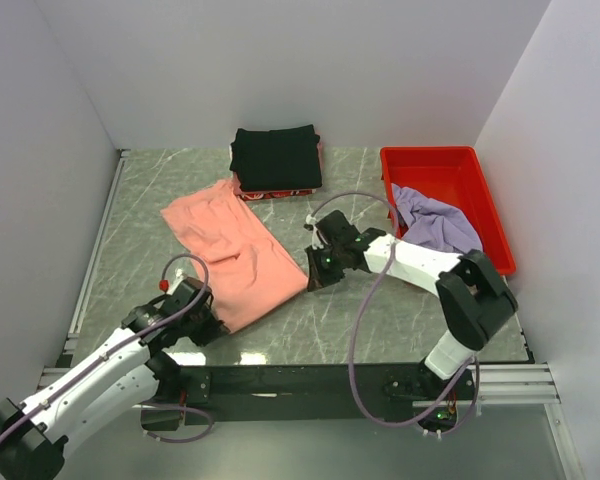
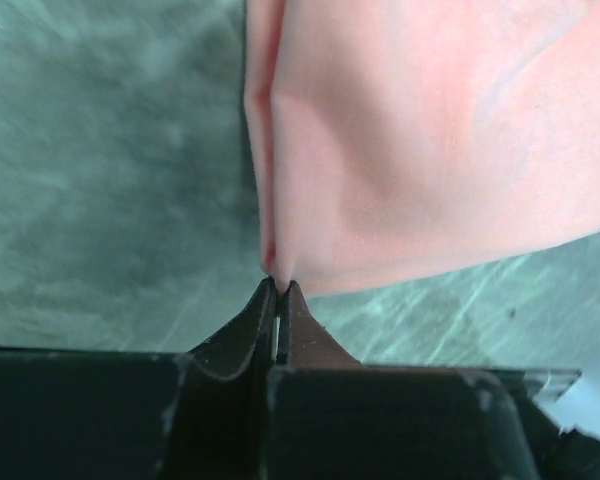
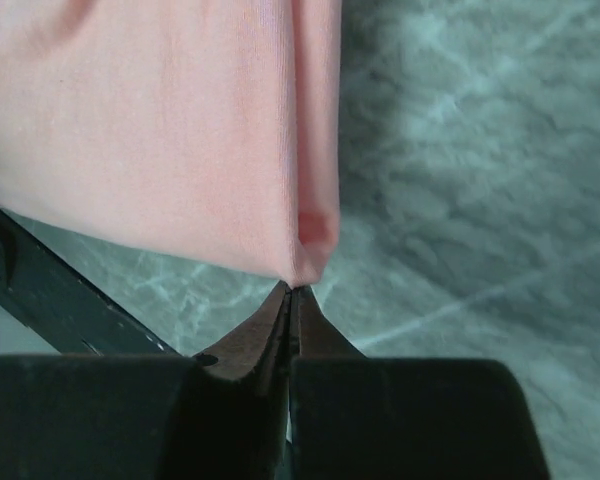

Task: Fold and stack the t-shirts
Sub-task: Fold the tshirt

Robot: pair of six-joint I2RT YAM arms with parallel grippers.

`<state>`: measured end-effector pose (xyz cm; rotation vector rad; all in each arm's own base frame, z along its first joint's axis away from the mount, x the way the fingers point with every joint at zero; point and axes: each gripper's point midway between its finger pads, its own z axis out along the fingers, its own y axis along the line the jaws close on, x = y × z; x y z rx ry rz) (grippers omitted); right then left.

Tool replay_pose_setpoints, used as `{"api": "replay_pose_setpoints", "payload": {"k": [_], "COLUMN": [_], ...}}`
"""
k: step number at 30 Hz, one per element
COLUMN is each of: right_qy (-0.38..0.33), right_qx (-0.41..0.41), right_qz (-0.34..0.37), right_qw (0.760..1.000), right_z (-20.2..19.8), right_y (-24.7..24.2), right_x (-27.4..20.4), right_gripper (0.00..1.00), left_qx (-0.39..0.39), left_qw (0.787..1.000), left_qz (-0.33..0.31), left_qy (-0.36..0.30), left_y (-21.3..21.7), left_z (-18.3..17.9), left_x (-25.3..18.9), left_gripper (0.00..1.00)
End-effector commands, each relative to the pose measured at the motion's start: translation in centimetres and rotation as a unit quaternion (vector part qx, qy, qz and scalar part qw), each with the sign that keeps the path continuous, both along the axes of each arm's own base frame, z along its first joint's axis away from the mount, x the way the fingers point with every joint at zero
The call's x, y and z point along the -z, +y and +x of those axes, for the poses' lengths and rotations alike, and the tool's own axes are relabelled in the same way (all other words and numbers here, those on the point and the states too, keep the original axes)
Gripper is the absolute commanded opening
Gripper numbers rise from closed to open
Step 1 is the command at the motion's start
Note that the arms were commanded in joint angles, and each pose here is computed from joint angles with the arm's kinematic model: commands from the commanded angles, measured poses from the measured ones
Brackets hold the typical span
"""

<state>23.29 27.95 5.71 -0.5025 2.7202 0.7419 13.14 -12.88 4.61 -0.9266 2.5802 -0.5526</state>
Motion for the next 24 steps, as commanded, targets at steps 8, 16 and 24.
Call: {"api": "replay_pose_setpoints", "payload": {"k": [8,16,24], "right_qy": [-0.005,0.004,-0.021], "right_qx": [-0.011,-0.002,0.050], "right_qz": [-0.041,-0.059,-0.061], "right_qw": [0.999,0.998,0.997], "right_z": [-4.0,-6.9,-8.5], "right_y": [-4.8,-7.7,-10.4], "right_x": [-1.6,-2.1,-4.4], "right_gripper": [0.00,0.00,0.00], "left_qx": [0.072,0.122,0.155], "left_qw": [0.996,0.991,0.986], "left_qz": [-0.036,0.011,0.036], "left_qy": [0.028,0.056,0.058], "left_y": [-4.6,-7.6,-10.2], "left_z": [-3.5,-7.5,-10.0], "left_x": [-2.1,-2.4,-4.5], "left_gripper": [0.01,0.01,0.01]}}
